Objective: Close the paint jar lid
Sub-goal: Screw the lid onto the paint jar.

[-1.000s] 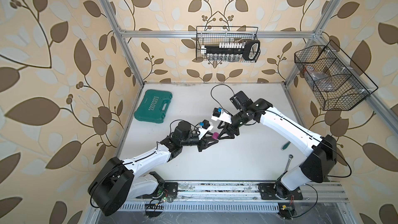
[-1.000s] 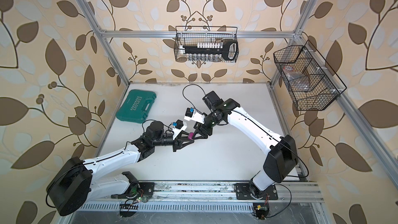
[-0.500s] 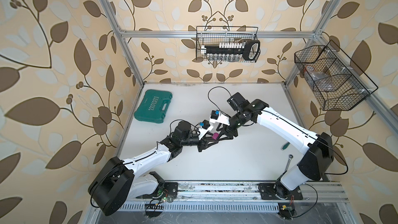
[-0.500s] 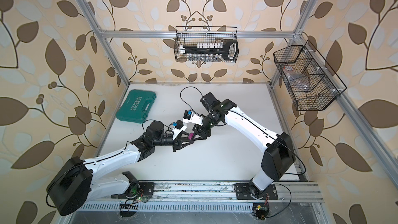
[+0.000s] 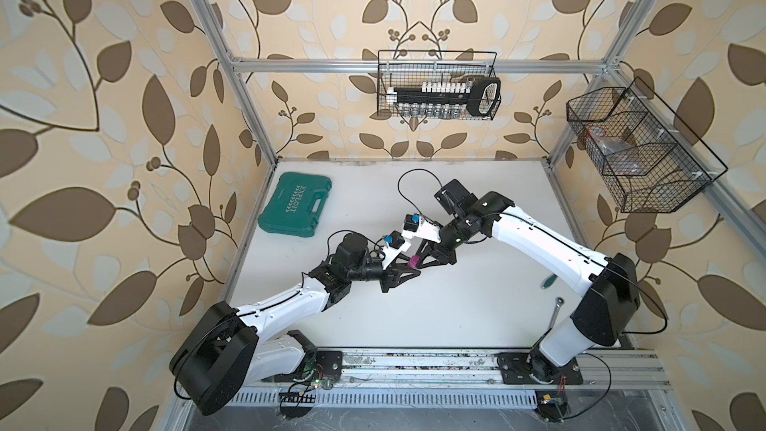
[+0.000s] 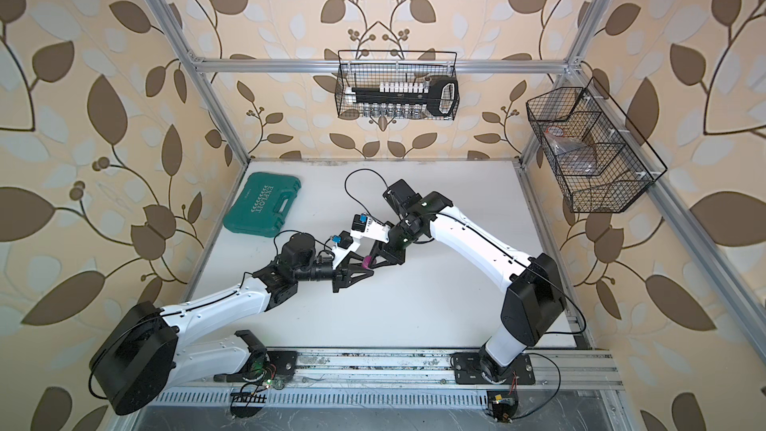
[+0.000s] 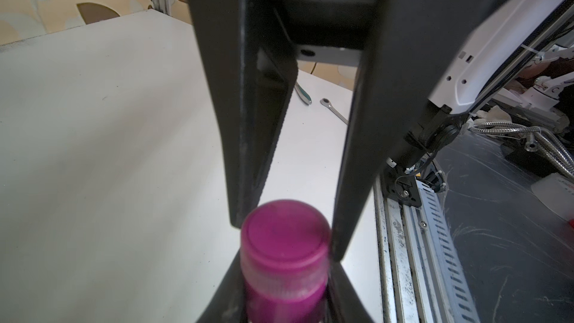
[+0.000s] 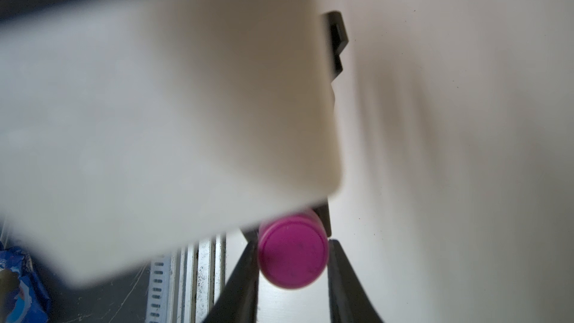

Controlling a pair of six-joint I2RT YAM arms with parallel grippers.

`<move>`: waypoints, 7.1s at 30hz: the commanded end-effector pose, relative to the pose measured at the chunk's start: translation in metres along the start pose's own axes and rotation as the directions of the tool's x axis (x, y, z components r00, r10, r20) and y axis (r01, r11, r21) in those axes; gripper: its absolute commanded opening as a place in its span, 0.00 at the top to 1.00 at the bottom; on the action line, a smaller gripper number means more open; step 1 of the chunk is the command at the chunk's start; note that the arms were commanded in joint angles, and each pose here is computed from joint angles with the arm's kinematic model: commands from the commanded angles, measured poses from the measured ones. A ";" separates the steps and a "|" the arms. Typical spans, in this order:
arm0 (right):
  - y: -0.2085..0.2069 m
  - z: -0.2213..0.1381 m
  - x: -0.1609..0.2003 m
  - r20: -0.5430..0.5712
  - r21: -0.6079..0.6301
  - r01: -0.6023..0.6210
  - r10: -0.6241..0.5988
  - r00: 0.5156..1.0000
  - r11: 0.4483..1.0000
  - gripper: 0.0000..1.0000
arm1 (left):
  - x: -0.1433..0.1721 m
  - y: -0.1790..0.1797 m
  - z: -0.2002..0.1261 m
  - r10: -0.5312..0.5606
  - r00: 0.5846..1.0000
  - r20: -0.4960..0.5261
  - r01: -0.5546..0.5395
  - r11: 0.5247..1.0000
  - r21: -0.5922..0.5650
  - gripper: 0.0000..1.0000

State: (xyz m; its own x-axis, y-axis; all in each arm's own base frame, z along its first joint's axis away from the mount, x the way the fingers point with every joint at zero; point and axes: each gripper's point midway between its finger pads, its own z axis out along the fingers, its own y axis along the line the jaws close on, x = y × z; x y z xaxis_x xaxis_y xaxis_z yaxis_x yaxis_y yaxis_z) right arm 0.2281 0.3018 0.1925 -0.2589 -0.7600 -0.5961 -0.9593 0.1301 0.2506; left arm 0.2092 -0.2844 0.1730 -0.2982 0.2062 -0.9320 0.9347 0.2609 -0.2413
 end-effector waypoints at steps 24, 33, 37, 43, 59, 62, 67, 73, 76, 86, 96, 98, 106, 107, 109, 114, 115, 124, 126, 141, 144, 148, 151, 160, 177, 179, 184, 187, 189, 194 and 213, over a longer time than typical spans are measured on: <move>0.002 0.083 -0.031 0.028 0.057 -0.620 0.620 0.784 0.782 0.75 | -0.045 0.039 -0.005 0.215 0.971 0.107 -0.154 0.898 -0.411 1.00; -0.016 0.029 -0.034 0.126 0.087 -0.634 0.623 0.772 0.769 0.54 | -0.039 0.037 -0.012 0.202 0.975 0.093 -0.151 0.910 -0.387 1.00; -0.028 -0.021 -0.020 0.201 0.102 -0.613 0.587 0.784 0.784 0.42 | -0.034 0.039 -0.020 0.132 0.981 0.146 -0.080 0.946 -0.314 1.00; -0.028 -0.060 -0.007 0.210 0.053 -0.479 0.459 0.863 0.876 0.37 | -0.041 0.009 -0.004 0.054 0.989 0.141 -0.048 0.998 -0.047 1.00; 0.014 -0.029 -0.001 0.152 -0.046 -0.083 0.089 0.984 0.996 0.36 | -0.040 -0.021 -0.006 0.018 0.995 0.097 -0.030 0.992 0.119 1.00; 0.015 -0.024 -0.002 0.135 -0.060 -0.080 0.088 0.987 0.995 0.36 | -0.041 -0.021 -0.005 0.019 0.995 0.097 -0.031 0.992 0.119 1.00; 0.017 -0.017 -0.003 0.100 -0.056 -0.070 0.076 0.992 0.996 0.40 | -0.040 -0.020 -0.006 0.024 0.995 0.096 -0.034 0.993 0.110 1.00; 0.017 -0.013 -0.006 0.081 -0.054 -0.073 0.077 0.994 0.996 0.45 | -0.041 -0.020 -0.006 0.027 0.995 0.097 -0.037 0.993 0.108 1.00; 0.014 -0.013 -0.008 0.077 -0.045 -0.087 0.090 0.993 0.995 0.45 | -0.041 -0.019 -0.006 0.027 0.995 0.096 -0.037 0.994 0.107 1.00; 0.013 -0.015 -0.010 0.061 -0.047 -0.112 0.115 0.991 0.993 0.51 | -0.039 -0.019 -0.006 0.026 0.995 0.092 -0.036 0.994 0.103 1.00; 0.016 -0.013 -0.014 0.064 -0.073 -0.112 0.116 0.991 0.991 0.71 | -0.041 -0.016 -0.005 0.027 0.996 0.090 -0.036 0.995 0.095 1.00; 0.016 -0.015 -0.017 0.075 -0.069 -0.118 0.124 0.990 0.991 0.73 | -0.040 -0.016 -0.004 0.024 0.996 0.088 -0.033 0.995 0.095 1.00; 0.011 -0.007 -0.031 0.130 -0.047 -0.205 0.210 0.969 0.978 0.77 | -0.039 -0.005 0.001 0.043 0.995 0.094 -0.044 0.999 0.002 1.00; 0.006 -0.004 -0.033 0.143 -0.035 -0.239 0.242 0.960 0.970 0.77 | -0.039 -0.003 0.003 0.057 0.994 0.095 -0.054 0.998 -0.035 1.00; -0.001 0.005 -0.037 0.169 -0.023 -0.324 0.323 0.931 0.946 0.77 | -0.040 0.004 0.005 0.097 0.990 0.100 -0.083 0.988 -0.130 1.00; -0.015 0.033 -0.037 0.152 0.054 -0.503 0.491 0.858 0.862 0.73 | -0.046 0.013 0.004 0.149 0.978 0.148 -0.105 0.957 -0.271 1.00; -0.017 0.038 -0.036 0.144 0.090 -0.517 0.502 0.853 0.851 0.72 | -0.047 0.016 0.002 0.152 0.975 0.161 -0.099 0.950 -0.296 1.00; -0.014 0.057 -0.043 0.144 0.101 -0.567 0.551 0.822 0.818 0.62 | -0.067 0.019 -0.014 0.186 0.955 0.230 -0.090 0.924 -0.372 1.00; -0.012 0.053 -0.044 0.150 0.102 -0.562 0.546 0.824 0.821 0.56 | -0.067 0.018 -0.016 0.192 0.955 0.226 -0.097 0.922 -0.374 1.00; -0.002 -0.068 -0.025 0.268 0.038 -0.445 0.420 0.867 0.895 0.28 | -0.041 -0.010 -0.017 0.110 0.973 0.202 -0.089 0.990 -0.111 1.00; -0.004 -0.066 -0.022 0.236 0.052 -0.391 0.369 0.899 0.919 0.27 | -0.048 -0.020 -0.012 0.086 0.973 0.216 -0.083 0.996 -0.024 1.00; -0.002 -0.054 -0.020 0.191 0.026 -0.297 0.287 0.939 0.954 0.28 | -0.052 -0.027 -0.003 0.070 0.980 0.184 -0.081 0.995 0.057 1.00; 0.001 -0.044 -0.014 0.136 0.017 -0.258 0.253 0.958 0.966 0.28 | -0.051 -0.025 -0.001 0.075 0.982 0.171 -0.085 0.995 0.055 1.00; 0.016 -0.025 -0.008 0.065 -0.003 -0.174 0.174 0.983 0.985 0.32 | -0.048 -0.023 0.000 0.081 0.986 0.148 -0.089 0.995 0.050 1.00; 0.023 -0.028 -0.010 0.050 -0.011 -0.165 0.166 0.985 0.986 0.62 | -0.049 -0.023 0.001 0.080 0.988 0.131 -0.087 0.995 0.050 1.00; 0.021 -0.029 -0.011 0.048 -0.006 -0.175 0.175 0.983 0.984 0.59 | -0.048 -0.023 0.001 0.080 0.989 0.127 -0.087 0.995 0.052 1.00; 0.021 -0.030 -0.014 0.044 -0.007 -0.190 0.190 0.981 0.982 0.53 | -0.048 -0.024 0.001 0.080 0.989 0.124 -0.087 0.995 0.053 1.00; 0.022 -0.031 -0.015 0.040 -0.014 -0.193 0.193 0.980 0.981 0.55 | -0.046 -0.023 0.002 0.077 0.990 0.121 -0.084 0.995 0.052 1.00; 0.023 -0.031 -0.014 0.039 -0.019 -0.195 0.196 0.980 0.981 0.60 | -0.048 -0.023 0.001 0.080 0.989 0.125 -0.087 0.995 0.052 1.00; 0.023 -0.027 -0.011 0.030 -0.031 -0.202 0.203 0.979 0.979 0.59 | -0.048 -0.022 0.002 0.079 0.989 0.124 -0.086 0.995 0.049 1.00; 0.025 -0.022 -0.010 0.024 -0.049 -0.209 0.210 0.977 0.977 0.69 | -0.051 -0.021 0.001 0.085 0.989 0.124 -0.091 0.995 0.039 1.00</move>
State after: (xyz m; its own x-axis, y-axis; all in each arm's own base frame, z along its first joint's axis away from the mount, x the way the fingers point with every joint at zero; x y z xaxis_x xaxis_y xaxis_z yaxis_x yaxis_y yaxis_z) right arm 0.2160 0.2930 0.2213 -0.4526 -0.6988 -0.5539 -0.8853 0.2781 0.3726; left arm 0.1987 -0.2987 0.1988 -0.2581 0.1516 -0.9541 0.9507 0.2154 -0.2230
